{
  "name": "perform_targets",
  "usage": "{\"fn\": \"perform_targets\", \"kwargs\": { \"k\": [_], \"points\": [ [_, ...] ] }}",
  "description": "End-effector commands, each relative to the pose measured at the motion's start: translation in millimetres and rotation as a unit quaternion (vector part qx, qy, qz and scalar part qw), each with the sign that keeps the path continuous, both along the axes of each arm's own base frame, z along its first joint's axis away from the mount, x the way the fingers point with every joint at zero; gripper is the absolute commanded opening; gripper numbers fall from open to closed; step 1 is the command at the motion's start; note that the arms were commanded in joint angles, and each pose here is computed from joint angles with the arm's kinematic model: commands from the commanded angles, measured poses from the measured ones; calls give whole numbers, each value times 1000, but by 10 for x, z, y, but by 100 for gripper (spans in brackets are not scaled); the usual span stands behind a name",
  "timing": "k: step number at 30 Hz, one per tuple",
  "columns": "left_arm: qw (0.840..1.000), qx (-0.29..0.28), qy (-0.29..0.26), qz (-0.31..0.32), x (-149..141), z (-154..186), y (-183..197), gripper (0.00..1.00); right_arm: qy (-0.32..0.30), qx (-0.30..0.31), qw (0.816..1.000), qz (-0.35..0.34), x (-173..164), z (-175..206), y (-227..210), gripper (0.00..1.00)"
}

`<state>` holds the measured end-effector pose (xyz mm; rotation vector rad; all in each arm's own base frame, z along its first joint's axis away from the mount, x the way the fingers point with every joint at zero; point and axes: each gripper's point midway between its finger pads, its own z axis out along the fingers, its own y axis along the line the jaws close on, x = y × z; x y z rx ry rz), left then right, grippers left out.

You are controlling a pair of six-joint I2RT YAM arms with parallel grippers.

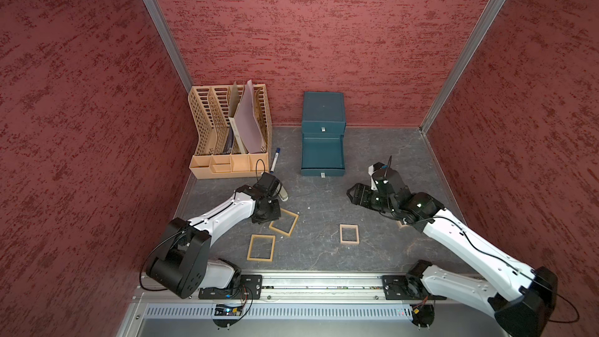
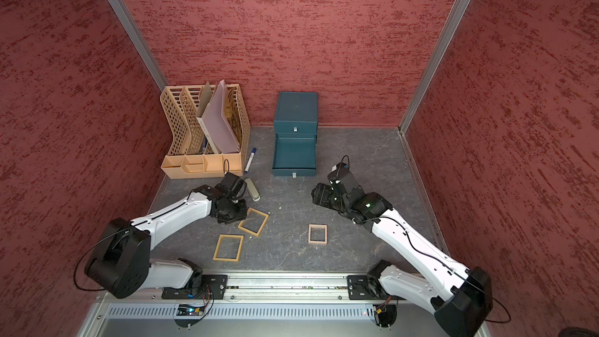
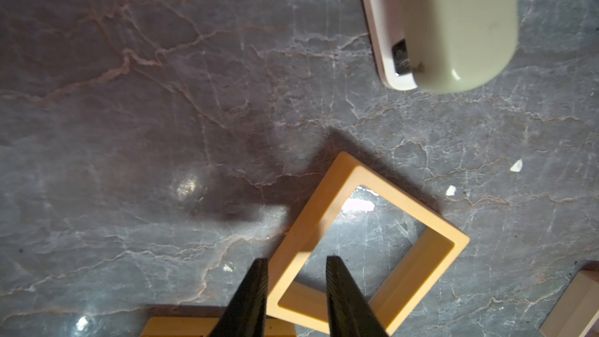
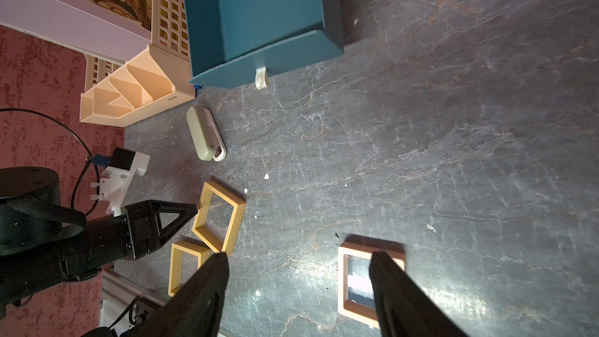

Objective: Place the brooch boxes into the drawer by color
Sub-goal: Pick up the brooch box from the center of the board.

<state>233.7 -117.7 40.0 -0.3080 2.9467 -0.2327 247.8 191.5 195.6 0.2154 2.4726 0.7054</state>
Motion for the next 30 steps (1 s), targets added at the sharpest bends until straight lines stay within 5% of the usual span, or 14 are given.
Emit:
{"fn": "perform_targets", "kwargs": {
  "k": [1,30],
  "points": [
    [1000,1,0,-12,17,-70,-1,33,-9,21,1000,7,-11,67,69,74],
    [999,0,15,-38,-52,-200,-50,15,-9,26,1000,6,2,84,88,73]
  ]
}}
